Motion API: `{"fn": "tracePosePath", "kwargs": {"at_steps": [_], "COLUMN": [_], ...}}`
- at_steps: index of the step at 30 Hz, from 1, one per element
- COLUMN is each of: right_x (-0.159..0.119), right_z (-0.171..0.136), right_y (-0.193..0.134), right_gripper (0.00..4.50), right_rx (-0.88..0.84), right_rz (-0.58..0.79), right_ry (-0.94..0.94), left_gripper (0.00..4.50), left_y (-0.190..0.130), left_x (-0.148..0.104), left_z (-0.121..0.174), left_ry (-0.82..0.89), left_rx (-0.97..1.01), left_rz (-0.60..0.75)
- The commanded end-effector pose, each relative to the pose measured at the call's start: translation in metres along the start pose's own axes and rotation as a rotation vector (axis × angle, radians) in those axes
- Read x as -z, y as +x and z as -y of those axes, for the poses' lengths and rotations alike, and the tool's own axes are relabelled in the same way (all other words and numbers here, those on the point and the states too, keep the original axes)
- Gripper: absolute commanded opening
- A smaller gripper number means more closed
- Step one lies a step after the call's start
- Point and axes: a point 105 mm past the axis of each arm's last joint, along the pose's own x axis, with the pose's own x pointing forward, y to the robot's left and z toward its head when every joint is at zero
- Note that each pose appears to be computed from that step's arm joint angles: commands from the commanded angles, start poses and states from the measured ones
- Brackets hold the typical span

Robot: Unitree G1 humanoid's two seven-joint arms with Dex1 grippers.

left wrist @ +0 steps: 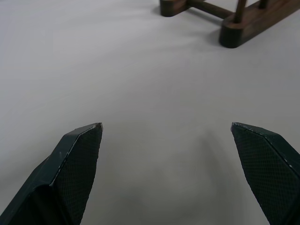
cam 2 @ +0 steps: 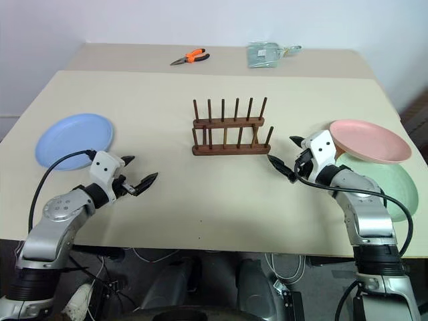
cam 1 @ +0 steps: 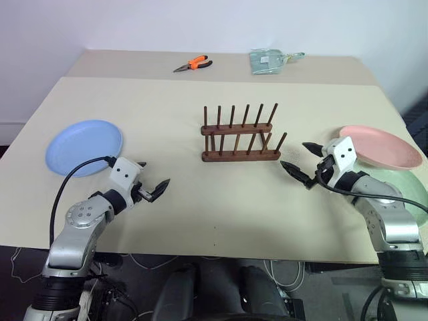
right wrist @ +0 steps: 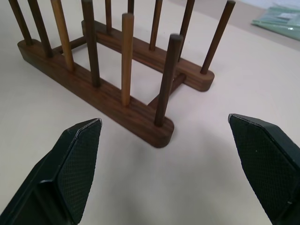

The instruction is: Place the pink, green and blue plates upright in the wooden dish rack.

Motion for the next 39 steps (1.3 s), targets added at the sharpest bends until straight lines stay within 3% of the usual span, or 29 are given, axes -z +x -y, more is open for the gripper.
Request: {"fn": "tracePosePath", "kwargs": {"at_steps": [1, 7, 13, 19, 24, 25, 26, 32, 39], "right_x": [-0.006, 0.005, 0.002, 0.005, 0.01, 0.011, 0.012, 0.017, 0.023], "right_z": [-0.001, 0.005, 0.001, -0.006, -0.014, -0.016, -0.019, -0.028, -0.018], "right_y": [0.003, 0.007, 0.005, -0.016, -0.037, -0.041, -0.044, -0.05, -0.055], "right_gripper": [4.42, 4.42, 4.42, 4.42, 4.42, 4.46, 4.46, 4.46, 4.46], "right_rx": [0.013, 0.052, 0.093, 0.167, 0.227, 0.236, 0.244, 0.244, 0.234], "right_rz": [0.009, -0.024, 0.003, -0.006, -0.031, -0.037, -0.043, -0.074, -0.109], "right_ry": [-0.047, -0.08, -0.097, -0.092, -0.082, -0.078, -0.075, -0.069, -0.066], "left_gripper": [4.5, 4.5, 4.5, 4.5, 4.5, 3.97, 3.72, 0.82, 0.82], "left_y": [0.001, 0.019, 0.073, 0.121, 0.139, 0.14, 0.142, 0.137, 0.105], "left_x": [-0.003, -0.004, -0.007, -0.015, -0.015, -0.016, -0.016, -0.014, -0.02], "left_z": [0.002, 0.022, 0.037, 0.047, 0.062, 0.064, 0.068, 0.082, 0.11], "left_ry": [0.023, -0.01, 0.053, 0.078, 0.105, 0.106, 0.104, 0.105, 0.136], "left_rx": [0.015, 0.194, 0.391, 0.492, 0.566, 0.576, 0.588, 0.675, 0.864], "left_rz": [0.011, 0.017, -0.016, -0.034, -0.056, -0.053, -0.049, -0.018, 0.077]}}
